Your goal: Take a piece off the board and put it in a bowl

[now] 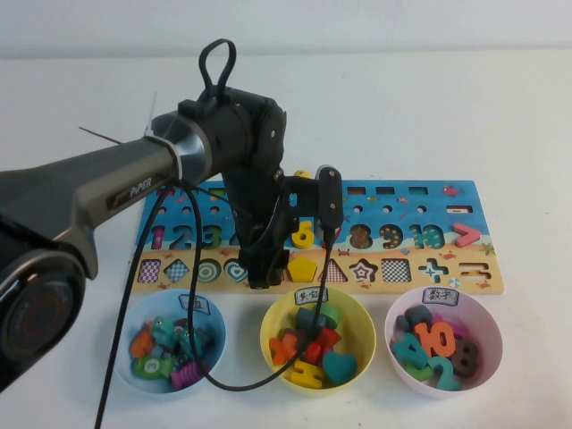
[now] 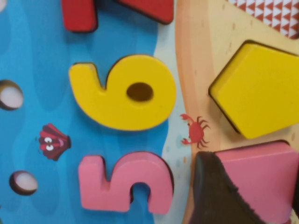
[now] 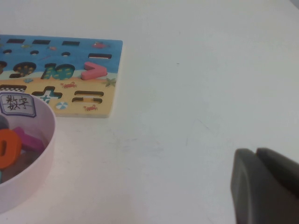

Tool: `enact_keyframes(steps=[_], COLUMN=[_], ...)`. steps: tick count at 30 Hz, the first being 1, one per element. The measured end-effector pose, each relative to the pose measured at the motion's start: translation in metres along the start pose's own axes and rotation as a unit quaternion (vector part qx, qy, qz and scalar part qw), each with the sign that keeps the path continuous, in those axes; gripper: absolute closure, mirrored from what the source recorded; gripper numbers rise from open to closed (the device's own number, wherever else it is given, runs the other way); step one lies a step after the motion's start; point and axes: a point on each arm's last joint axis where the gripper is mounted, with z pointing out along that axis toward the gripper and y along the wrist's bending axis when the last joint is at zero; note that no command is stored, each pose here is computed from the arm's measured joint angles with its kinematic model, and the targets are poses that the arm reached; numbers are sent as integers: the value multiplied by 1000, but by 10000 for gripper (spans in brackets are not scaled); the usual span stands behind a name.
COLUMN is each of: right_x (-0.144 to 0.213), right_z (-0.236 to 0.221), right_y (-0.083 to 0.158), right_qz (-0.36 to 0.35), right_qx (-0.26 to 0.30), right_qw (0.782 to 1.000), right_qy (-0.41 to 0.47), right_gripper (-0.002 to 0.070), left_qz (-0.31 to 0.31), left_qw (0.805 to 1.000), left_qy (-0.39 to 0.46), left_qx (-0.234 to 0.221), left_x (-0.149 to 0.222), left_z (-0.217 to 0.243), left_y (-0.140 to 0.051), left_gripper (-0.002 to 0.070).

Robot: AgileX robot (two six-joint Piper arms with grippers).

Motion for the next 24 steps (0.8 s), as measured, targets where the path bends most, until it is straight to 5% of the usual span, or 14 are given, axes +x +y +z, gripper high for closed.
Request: enact_keyframes(steps=[17, 24], right_x=[0, 0], right_z=[0, 0], right_y=[0, 0], right_qz=[0, 0], right_qx=[0, 0], right_qw=[1000, 1000], right_qy=[0, 0], right_gripper=[694, 694], left_qz=[-9, -40], left_qw=[1000, 998], left_qy=[16, -6], left_qx=[-16, -45], left_x=[3, -25], left_z=[-25, -88], left_y=[-4, -42], left_gripper=[392, 392])
